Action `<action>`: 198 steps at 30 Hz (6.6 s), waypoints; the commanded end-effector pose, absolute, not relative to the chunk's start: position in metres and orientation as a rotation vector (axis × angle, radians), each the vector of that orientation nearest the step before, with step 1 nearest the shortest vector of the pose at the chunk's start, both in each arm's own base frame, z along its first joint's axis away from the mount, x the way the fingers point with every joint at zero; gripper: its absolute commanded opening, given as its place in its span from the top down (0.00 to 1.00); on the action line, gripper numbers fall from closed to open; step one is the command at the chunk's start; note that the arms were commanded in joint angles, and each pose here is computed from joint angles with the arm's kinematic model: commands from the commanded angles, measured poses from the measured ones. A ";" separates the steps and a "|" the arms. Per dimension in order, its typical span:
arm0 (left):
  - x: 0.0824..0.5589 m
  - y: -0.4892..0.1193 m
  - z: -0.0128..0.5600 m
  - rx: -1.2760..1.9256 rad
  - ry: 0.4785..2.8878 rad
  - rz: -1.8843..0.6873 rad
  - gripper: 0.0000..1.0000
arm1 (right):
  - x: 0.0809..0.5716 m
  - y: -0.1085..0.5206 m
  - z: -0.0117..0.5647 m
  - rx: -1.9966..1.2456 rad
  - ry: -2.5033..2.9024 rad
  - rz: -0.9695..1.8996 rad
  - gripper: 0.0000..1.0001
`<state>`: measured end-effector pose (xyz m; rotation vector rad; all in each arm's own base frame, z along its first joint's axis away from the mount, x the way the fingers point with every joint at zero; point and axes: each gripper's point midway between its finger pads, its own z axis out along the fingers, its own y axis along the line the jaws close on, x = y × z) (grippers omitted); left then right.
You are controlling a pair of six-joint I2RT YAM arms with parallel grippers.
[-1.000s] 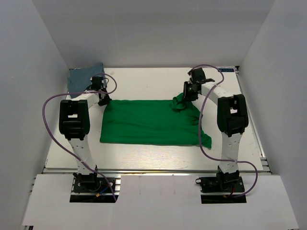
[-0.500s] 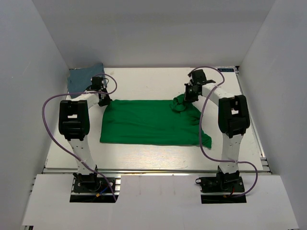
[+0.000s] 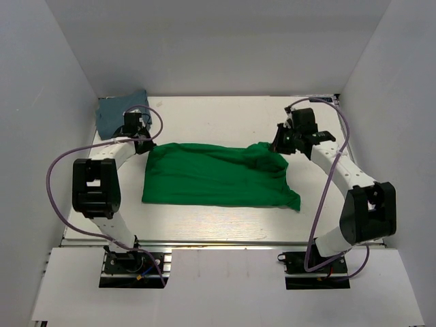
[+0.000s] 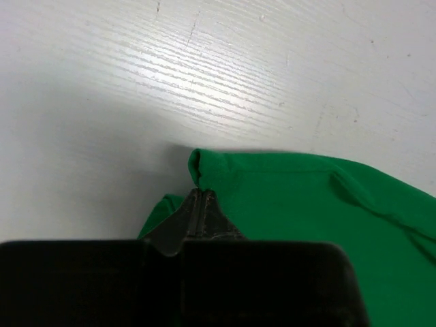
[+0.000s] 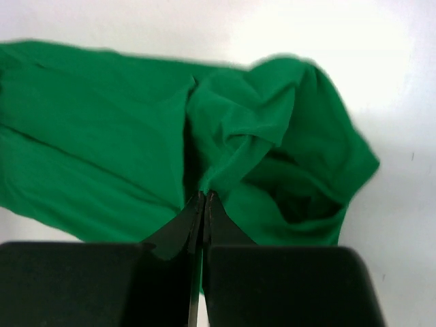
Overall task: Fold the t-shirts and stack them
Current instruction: Grap the side of the flattened tshirt furthest away from the robot with both arms, then fold the other side of the tshirt into a rectangle
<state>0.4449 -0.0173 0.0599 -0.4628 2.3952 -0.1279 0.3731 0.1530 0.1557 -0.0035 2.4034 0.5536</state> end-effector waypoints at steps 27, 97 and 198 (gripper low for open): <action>0.339 0.000 0.076 -0.684 2.290 -0.067 1.00 | 0.245 0.111 0.102 0.069 2.551 0.466 1.00; 0.302 -0.069 0.016 -0.544 2.578 -0.388 0.00 | 0.253 0.116 0.072 -0.094 2.708 -0.435 0.10; 0.298 -0.069 0.003 -0.553 2.629 -0.392 0.00 | 0.209 0.204 0.120 -0.350 2.539 0.550 0.32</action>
